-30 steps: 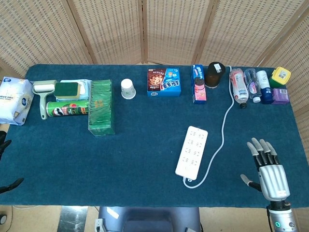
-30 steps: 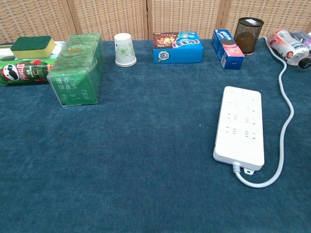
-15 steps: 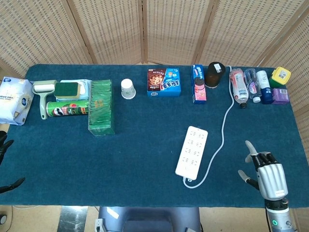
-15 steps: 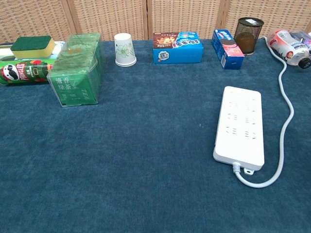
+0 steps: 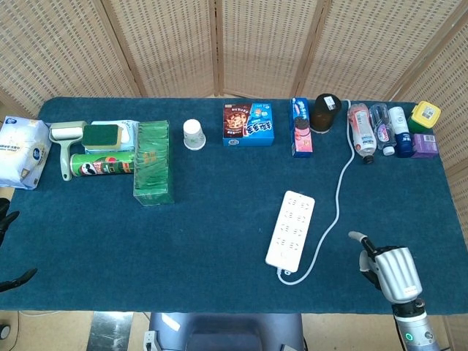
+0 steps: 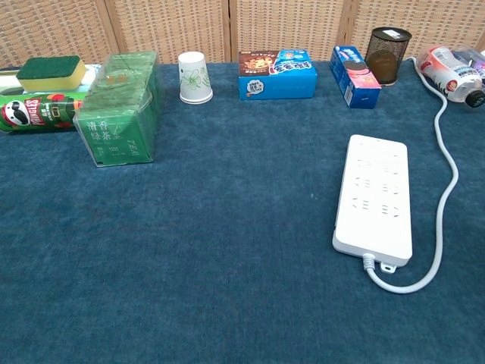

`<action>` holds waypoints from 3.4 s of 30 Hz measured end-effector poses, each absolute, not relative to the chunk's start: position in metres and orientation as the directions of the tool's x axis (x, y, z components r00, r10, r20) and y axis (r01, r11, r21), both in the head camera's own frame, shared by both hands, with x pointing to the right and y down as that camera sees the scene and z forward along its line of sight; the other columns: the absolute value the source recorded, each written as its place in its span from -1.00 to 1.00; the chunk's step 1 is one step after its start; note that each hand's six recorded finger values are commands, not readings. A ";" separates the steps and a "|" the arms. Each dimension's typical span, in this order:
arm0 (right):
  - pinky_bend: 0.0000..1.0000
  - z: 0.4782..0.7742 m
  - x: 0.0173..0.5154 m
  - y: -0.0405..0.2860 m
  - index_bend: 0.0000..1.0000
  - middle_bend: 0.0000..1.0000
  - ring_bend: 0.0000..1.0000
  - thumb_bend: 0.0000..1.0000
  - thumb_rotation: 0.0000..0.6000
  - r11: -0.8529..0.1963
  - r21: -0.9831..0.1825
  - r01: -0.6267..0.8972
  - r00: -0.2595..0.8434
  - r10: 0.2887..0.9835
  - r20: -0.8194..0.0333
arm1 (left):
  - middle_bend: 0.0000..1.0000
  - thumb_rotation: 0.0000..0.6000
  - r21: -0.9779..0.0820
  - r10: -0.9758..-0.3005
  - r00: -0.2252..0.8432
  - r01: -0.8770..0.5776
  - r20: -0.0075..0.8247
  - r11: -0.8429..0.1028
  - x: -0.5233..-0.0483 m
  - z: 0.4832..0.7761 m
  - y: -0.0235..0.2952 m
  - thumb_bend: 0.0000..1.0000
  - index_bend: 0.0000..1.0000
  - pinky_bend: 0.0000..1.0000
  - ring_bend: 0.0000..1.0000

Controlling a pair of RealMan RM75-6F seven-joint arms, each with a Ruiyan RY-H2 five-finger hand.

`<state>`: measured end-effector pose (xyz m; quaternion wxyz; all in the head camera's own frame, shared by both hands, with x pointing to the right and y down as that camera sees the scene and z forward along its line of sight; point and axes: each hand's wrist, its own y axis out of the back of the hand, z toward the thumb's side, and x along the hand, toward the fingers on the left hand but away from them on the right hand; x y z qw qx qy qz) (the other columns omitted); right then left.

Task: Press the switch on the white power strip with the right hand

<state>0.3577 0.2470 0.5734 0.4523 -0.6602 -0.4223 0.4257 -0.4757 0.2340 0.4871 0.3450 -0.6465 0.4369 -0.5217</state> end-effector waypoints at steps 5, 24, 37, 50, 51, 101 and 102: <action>1.00 0.581 0.350 0.250 -0.30 0.95 1.00 0.71 1.00 -0.286 -0.943 0.172 0.316 0.922 -0.222 | -1.00 1.00 -0.901 -0.924 0.073 -0.208 0.374 -0.381 -0.476 0.487 0.234 -0.85 -1.00 -0.85 -1.00; 1.00 0.625 0.275 0.260 -0.31 0.94 1.00 0.71 1.00 -0.420 -0.906 0.050 0.525 0.782 -0.334 | -1.00 1.00 -0.899 -0.921 0.068 -0.200 0.384 -0.390 -0.475 0.490 0.233 -0.85 -1.00 -0.85 -1.00; 1.00 0.651 0.231 0.252 -0.37 0.94 1.00 0.74 1.00 -0.443 -0.896 -0.036 0.569 0.728 -0.383 | -1.00 1.00 -0.897 -0.919 0.055 -0.204 0.390 -0.393 -0.478 0.491 0.231 -0.85 -1.00 -0.84 -1.00; 1.00 0.664 0.235 0.254 -0.37 0.94 1.00 0.74 1.00 -0.457 -0.887 -0.070 0.551 0.723 -0.417 | -1.00 1.00 -0.898 -0.922 0.052 -0.213 0.384 -0.386 -0.481 0.489 0.231 -0.85 -1.00 -0.84 -1.00; 1.00 0.664 0.235 0.255 -0.37 0.94 1.00 0.74 1.00 -0.458 -0.886 -0.073 0.550 0.723 -0.418 | -1.00 1.00 -0.898 -0.922 0.052 -0.213 0.384 -0.386 -0.481 0.489 0.231 -0.85 -1.00 -0.84 -1.00; 1.00 0.677 0.250 0.267 -0.35 0.94 1.00 0.73 1.00 -0.487 -0.866 -0.118 0.525 0.709 -0.470 | -1.00 1.00 -0.897 -0.921 0.055 -0.212 0.386 -0.388 -0.480 0.489 0.232 -0.85 -1.00 -0.85 -1.00; 1.00 0.677 0.250 0.268 -0.35 0.94 1.00 0.73 1.00 -0.488 -0.865 -0.120 0.525 0.708 -0.472 | -1.00 1.00 -0.897 -0.921 0.055 -0.213 0.385 -0.388 -0.480 0.489 0.231 -0.85 -1.00 -0.85 -1.00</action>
